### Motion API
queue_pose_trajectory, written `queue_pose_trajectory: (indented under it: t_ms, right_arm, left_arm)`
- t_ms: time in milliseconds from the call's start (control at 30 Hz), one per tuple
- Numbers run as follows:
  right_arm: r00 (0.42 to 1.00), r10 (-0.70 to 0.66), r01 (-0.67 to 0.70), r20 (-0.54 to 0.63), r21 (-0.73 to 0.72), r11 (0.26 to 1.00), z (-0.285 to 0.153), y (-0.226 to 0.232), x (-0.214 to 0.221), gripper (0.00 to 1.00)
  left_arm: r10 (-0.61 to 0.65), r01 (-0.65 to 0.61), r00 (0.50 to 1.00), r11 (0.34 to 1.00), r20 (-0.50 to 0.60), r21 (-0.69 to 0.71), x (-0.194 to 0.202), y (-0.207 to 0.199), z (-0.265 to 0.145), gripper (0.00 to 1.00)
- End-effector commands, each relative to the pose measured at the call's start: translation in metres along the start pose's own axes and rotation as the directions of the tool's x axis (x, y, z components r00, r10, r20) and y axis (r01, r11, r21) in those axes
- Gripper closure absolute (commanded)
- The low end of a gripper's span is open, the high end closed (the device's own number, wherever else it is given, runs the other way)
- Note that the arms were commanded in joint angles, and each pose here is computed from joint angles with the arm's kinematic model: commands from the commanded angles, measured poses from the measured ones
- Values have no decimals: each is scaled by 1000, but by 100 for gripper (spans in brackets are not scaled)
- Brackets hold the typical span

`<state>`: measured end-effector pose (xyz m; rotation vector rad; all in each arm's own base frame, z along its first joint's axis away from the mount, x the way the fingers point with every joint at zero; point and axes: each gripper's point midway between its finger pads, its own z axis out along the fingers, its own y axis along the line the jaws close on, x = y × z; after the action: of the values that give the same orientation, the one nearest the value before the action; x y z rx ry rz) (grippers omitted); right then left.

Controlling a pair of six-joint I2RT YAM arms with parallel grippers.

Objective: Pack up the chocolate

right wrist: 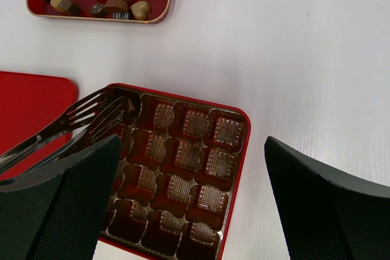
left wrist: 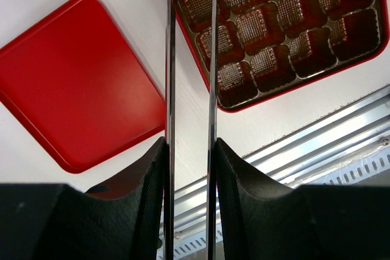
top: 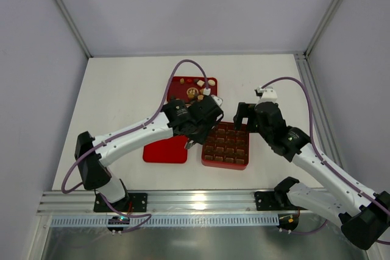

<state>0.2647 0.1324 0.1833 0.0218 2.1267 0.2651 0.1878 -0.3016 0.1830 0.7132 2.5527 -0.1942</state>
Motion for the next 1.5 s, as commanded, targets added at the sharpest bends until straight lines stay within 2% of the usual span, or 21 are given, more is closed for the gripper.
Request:
queue_pose_trajectory:
  t_ms: [0,167,367,600,833,1167,1467]
  right_arm:
    - [999,15,-15,45,-6,1000,-2,1,-12,0]
    - [999,16,-15,52,-8,1000,-3,2,-15,0]
    - [999,12,-11,48,-16,1000,-4,3,-16,0]
    - [999,14,-13,44,-28,1000,-5,5,-16,0]
    - [999,9,-7,34,-32,999,-5,5,-13,0]
    - [999,8,-7,31,-30,1000,-5,4,-10,0]
    - [1000,7,-6,27,-32,999,-4,3,-7,0]
  left_arm:
    - [-27,26,996,1000,87,17,-24,-4,-21,65]
    - [-41,36,985,999,167,34,-47,-3,-45,66]
    - [-50,62,975,997,216,-50,-76,24,-51,65]
    - [-106,134,976,980,189,-144,-114,81,-12,64]
    - [-127,154,981,969,145,-194,-134,114,27,64]
    - [-106,119,992,967,69,-227,-137,123,67,64]
    - [-98,104,995,962,35,-253,-130,127,81,65]
